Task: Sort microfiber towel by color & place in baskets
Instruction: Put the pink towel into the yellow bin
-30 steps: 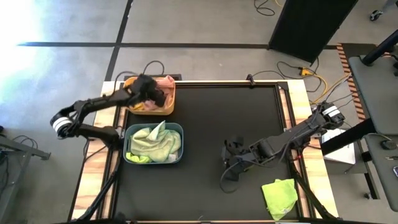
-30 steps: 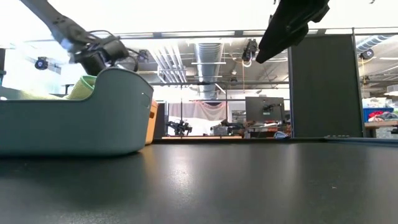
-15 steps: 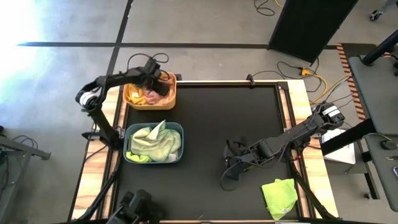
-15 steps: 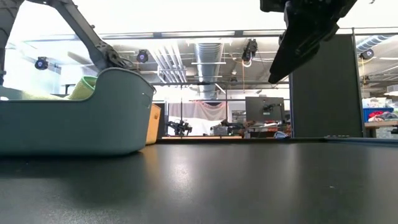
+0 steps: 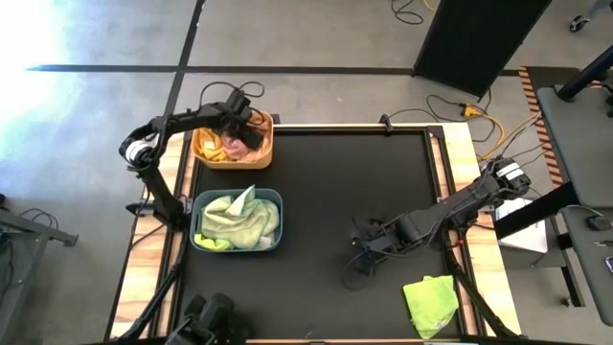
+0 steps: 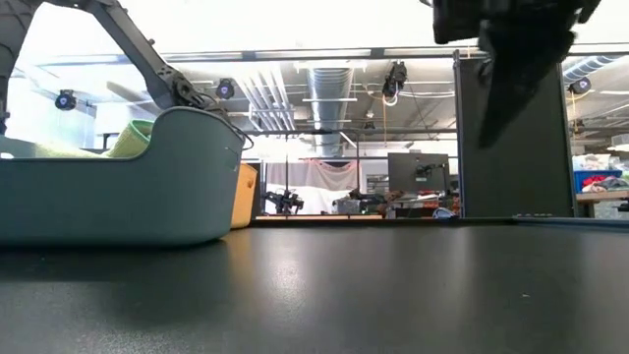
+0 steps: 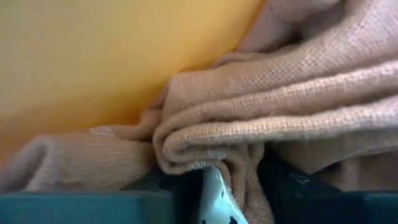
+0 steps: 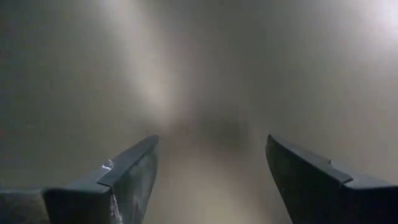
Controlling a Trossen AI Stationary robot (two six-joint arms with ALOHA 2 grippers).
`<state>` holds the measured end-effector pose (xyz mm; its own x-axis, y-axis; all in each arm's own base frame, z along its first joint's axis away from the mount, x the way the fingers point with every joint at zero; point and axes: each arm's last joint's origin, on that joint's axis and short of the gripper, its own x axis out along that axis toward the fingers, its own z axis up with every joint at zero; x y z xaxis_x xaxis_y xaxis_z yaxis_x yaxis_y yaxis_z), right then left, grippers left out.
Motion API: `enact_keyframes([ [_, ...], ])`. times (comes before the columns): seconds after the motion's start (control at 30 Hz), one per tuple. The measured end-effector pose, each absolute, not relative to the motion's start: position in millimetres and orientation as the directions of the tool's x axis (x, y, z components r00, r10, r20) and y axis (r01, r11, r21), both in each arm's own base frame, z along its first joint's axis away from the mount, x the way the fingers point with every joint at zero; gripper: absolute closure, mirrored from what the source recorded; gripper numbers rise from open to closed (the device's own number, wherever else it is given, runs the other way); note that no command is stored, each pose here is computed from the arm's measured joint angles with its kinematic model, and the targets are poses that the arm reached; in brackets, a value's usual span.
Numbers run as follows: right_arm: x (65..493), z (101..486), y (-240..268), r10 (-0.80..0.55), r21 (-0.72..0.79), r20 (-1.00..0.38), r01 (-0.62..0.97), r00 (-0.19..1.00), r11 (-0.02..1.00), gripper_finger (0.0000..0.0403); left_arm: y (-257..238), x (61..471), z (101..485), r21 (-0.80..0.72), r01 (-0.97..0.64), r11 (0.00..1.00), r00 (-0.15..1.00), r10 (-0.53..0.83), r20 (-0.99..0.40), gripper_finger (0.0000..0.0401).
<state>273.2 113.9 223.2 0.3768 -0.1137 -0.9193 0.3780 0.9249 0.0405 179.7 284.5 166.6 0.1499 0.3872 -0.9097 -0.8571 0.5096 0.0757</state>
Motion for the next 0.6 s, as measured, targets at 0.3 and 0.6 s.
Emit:
enact_keyframes([
  [0.3, 236.8, 241.2, 161.6, -0.033, 0.082, -0.975, 0.493, 0.22, 0.866, 0.0143, 252.5, 174.4, 199.9, 0.094, -0.837, 0.539, 0.202, 0.463, -0.863, 0.0206],
  [0.6, 169.3, 210.2, 210.2, 0.137, 0.036, -0.986, 0.675, -0.097, 0.737, 0.0147, 210.2, 160.0, 247.6, 0.039, -0.838, 0.544, 0.37, 0.62, -0.692, 0.0184],
])
